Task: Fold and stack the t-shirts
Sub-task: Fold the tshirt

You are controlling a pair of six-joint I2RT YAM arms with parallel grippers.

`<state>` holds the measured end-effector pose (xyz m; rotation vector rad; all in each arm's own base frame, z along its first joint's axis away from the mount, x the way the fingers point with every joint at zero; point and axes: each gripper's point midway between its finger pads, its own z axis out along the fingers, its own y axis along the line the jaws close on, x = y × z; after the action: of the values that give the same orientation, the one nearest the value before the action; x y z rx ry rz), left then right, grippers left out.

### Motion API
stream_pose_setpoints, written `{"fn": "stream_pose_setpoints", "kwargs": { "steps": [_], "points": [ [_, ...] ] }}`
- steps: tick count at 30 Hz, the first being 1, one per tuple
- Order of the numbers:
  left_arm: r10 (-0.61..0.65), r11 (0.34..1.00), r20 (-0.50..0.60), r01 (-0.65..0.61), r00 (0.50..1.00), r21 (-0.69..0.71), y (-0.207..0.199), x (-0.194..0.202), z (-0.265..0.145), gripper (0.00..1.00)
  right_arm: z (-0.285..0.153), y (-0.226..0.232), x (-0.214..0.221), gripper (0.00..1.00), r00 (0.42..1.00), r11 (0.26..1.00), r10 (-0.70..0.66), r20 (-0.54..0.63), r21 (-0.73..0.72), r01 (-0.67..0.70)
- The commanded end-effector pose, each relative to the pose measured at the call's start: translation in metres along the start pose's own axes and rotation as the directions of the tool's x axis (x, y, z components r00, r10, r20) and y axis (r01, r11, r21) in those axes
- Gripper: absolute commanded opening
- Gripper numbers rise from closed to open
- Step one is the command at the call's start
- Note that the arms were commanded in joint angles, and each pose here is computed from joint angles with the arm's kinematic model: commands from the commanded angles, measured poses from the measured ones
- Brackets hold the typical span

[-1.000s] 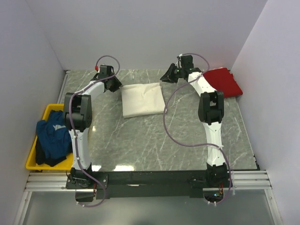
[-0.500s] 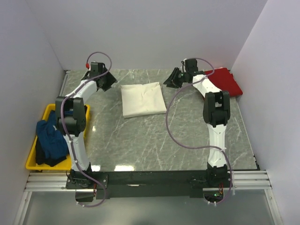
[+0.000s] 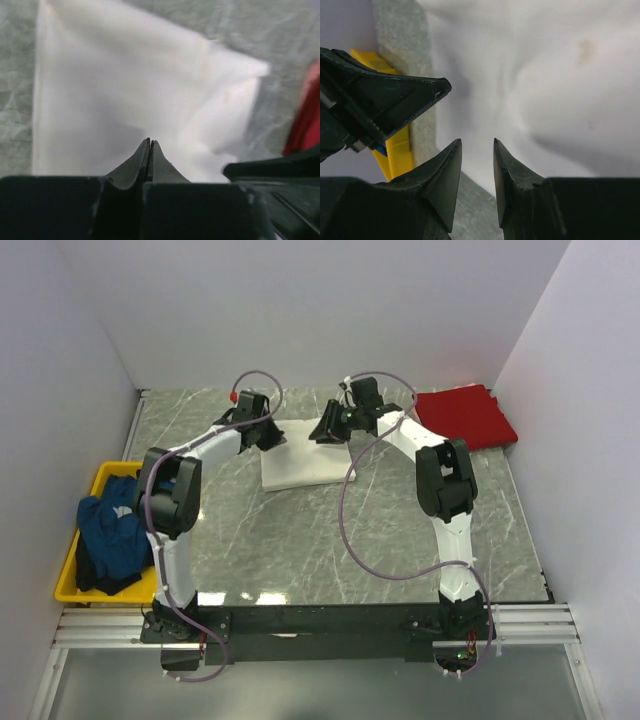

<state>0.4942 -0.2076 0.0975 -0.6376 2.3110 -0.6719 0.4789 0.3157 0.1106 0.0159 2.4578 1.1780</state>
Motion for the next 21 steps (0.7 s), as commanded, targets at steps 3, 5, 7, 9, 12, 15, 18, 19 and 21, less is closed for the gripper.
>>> {"fn": "stream_pose_setpoints", "kwargs": {
  "steps": [3,5,7,9,12,15,18,19,21],
  "points": [
    [-0.056,0.997,-0.066,0.052,0.996,-0.050,0.035,0.021,0.030,0.01,0.003,-0.062,0.005,0.39,0.995,0.992,0.098,0.019,0.079,-0.099],
    [-0.075,0.996,-0.092,0.070,0.993,-0.060,0.044,0.033,0.032,0.01,0.004,-0.077,0.020,0.39,0.991,0.985,0.132,-0.003,0.110,-0.130],
    [-0.083,0.995,-0.105,0.076,0.991,-0.068,0.049,0.041,0.030,0.01,0.003,-0.087,0.031,0.38,0.987,0.978,0.157,-0.018,0.139,-0.154],
    [-0.091,0.992,-0.111,0.080,0.990,-0.094,0.057,0.049,0.026,0.01,0.002,-0.098,0.048,0.37,0.982,0.969,0.188,-0.033,0.171,-0.180],
    [-0.102,0.991,-0.117,0.090,0.988,-0.099,0.062,0.057,0.015,0.01,-0.012,-0.100,0.062,0.36,0.980,0.963,0.200,-0.020,0.188,-0.193],
    [-0.110,0.990,-0.129,0.097,0.986,-0.100,0.068,0.069,0.003,0.01,-0.023,-0.108,0.085,0.36,0.976,0.957,0.214,-0.025,0.206,-0.205],
    [-0.106,0.990,-0.139,0.092,0.985,-0.108,0.073,0.082,-0.010,0.01,-0.039,-0.099,0.103,0.36,0.977,0.964,0.210,-0.025,0.175,-0.202],
    [-0.104,0.989,-0.149,0.086,0.983,-0.123,0.080,0.090,-0.013,0.01,-0.042,-0.096,0.108,0.36,0.978,0.966,0.208,-0.033,0.162,-0.200],
    [-0.086,0.992,-0.148,0.070,0.985,-0.106,0.075,0.096,-0.024,0.01,-0.051,-0.092,0.127,0.36,0.980,0.970,0.196,-0.044,0.157,-0.187]
  ]
}}
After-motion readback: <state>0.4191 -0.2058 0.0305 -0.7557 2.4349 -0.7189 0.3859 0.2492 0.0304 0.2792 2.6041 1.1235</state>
